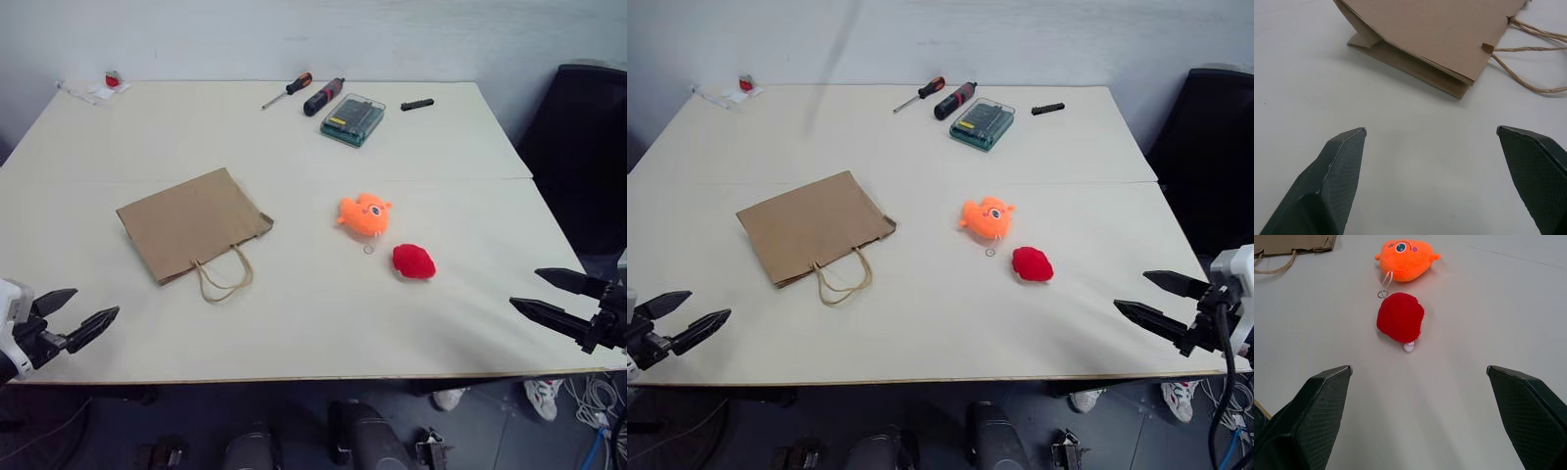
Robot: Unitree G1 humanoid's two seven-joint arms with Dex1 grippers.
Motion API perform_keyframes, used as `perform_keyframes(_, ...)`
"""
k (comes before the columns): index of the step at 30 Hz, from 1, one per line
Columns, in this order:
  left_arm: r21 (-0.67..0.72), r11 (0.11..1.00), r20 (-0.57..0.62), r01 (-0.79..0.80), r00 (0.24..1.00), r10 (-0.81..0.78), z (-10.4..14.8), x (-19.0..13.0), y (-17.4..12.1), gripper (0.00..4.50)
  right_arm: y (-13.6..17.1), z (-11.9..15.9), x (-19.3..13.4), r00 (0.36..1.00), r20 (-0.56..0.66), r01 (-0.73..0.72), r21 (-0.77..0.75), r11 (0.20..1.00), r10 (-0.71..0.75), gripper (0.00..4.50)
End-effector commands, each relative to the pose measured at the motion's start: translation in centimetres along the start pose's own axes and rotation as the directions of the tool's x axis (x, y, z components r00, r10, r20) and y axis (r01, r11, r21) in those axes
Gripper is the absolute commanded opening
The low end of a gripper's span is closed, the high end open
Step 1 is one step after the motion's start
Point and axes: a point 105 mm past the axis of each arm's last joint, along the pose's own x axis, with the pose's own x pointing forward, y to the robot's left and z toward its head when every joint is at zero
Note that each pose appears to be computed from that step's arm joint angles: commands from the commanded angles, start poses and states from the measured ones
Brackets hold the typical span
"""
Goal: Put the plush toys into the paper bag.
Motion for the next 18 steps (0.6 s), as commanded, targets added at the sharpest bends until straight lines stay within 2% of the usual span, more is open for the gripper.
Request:
perform_keyframes(1, 0.034, 0.999, 0.017, -0.008, 1.0, 0.007, 1.2, -0.4, 0.6, 4.48, 0.1, 1.6, -0.6, 1.0, 0.027, 0.018, -0.051, 0.999, -0.016, 4.5)
perform_keyframes(12, 0.047, 0.999, 0.012, 0.009, 1.0, -0.009, 1.7, 0.0, 0.4, 4.48, 0.2, 1.8, -0.5, 0.999, 0.027, 0.034, -0.056, 0.998, -0.032, 4.5)
perform_keyframes(15, 0.065, 0.996, 0.034, 0.069, 0.997, -0.071, 2.7, 0.5, -0.5, 4.48, 0.8, 2.4, 0.0, 0.999, 0.032, 0.008, -0.066, 0.998, -0.006, 4.5)
perform_keyframes(18, 0.159, 0.966, 0.008, 0.205, 0.978, -0.209, 4.2, 1.7, -3.1, 4.48, 3.2, 3.9, 1.3, 0.993, 0.043, -0.104, -0.094, 0.99, 0.108, 4.5)
